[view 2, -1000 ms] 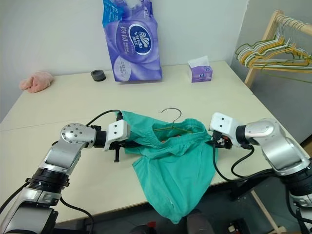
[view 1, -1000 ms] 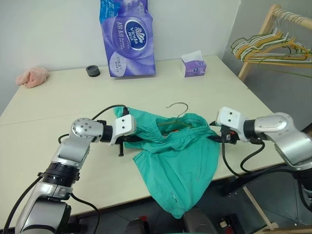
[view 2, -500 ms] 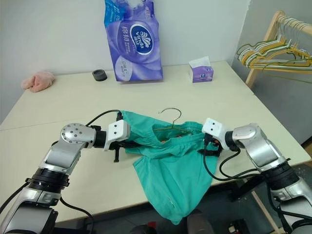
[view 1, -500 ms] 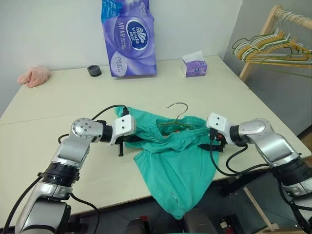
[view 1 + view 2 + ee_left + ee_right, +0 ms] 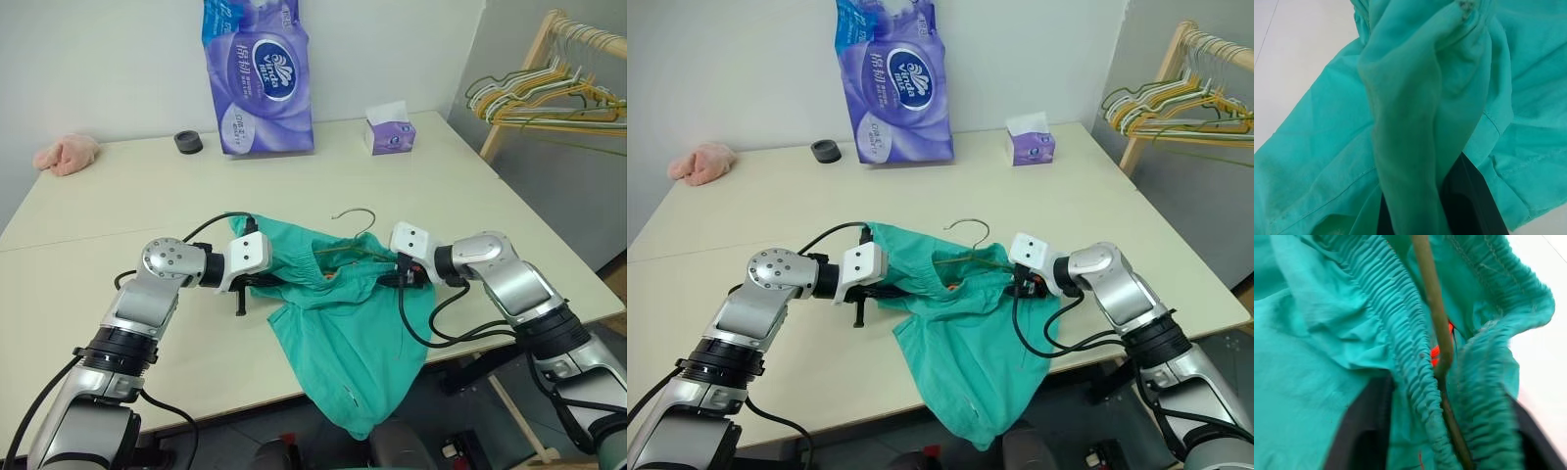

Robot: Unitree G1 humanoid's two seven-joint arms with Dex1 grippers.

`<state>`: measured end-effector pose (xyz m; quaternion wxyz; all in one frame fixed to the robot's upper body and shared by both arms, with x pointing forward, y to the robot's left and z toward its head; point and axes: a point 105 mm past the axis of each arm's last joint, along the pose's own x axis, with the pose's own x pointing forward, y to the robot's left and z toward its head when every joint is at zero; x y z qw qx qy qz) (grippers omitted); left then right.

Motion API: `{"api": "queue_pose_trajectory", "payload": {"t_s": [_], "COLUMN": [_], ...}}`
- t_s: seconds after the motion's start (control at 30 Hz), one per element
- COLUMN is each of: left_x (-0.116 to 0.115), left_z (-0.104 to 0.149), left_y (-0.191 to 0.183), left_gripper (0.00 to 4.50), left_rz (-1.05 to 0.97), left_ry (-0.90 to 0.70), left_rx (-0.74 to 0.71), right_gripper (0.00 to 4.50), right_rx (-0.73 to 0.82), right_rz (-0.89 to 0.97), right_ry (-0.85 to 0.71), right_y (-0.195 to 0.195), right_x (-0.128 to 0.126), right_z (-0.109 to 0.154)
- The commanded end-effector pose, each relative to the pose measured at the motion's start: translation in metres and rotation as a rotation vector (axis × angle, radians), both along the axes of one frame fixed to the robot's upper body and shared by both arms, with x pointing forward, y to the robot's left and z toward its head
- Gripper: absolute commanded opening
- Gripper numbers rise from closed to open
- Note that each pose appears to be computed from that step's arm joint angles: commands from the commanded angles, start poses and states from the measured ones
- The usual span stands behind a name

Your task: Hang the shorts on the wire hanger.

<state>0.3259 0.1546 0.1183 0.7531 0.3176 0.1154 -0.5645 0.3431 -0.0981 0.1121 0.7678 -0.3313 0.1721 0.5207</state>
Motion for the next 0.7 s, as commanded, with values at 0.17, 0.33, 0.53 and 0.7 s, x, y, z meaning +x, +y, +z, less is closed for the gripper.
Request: {"api": "queue_pose_trajectory", "payload": {"t_s": [0.17,0.33,0.53,0.7], "left_x": [0.002,0.001,0.013,0.017], "left_z": [0.022,0.024,0.03,0.022], "left_y": [-0.015,-0.011,0.009,0.035], "left_gripper": [0.0,0.0,1.75,3.19], "left_rz": [0.0,0.029,0.109,0.132], "left_ry": [-0.018,0.037,0.069,0.048], "left_rx": [-0.149,-0.22,-0.273,-0.173], "right_gripper": [0.03,0.03,0.03,0.03], "right_rx": [-0.053,-0.059,-0.067,-0.082], "right_rz": [0.085,0.101,0.109,0.117], "right_ry": [-0.096,-0.1,-0.106,-0.106], "right_y": [0.013,0.01,0.002,-0.005], "right_x": [-0.002,-0.004,-0.008,-0.013], "right_z": [0.004,0.007,0.015,0.02]}}
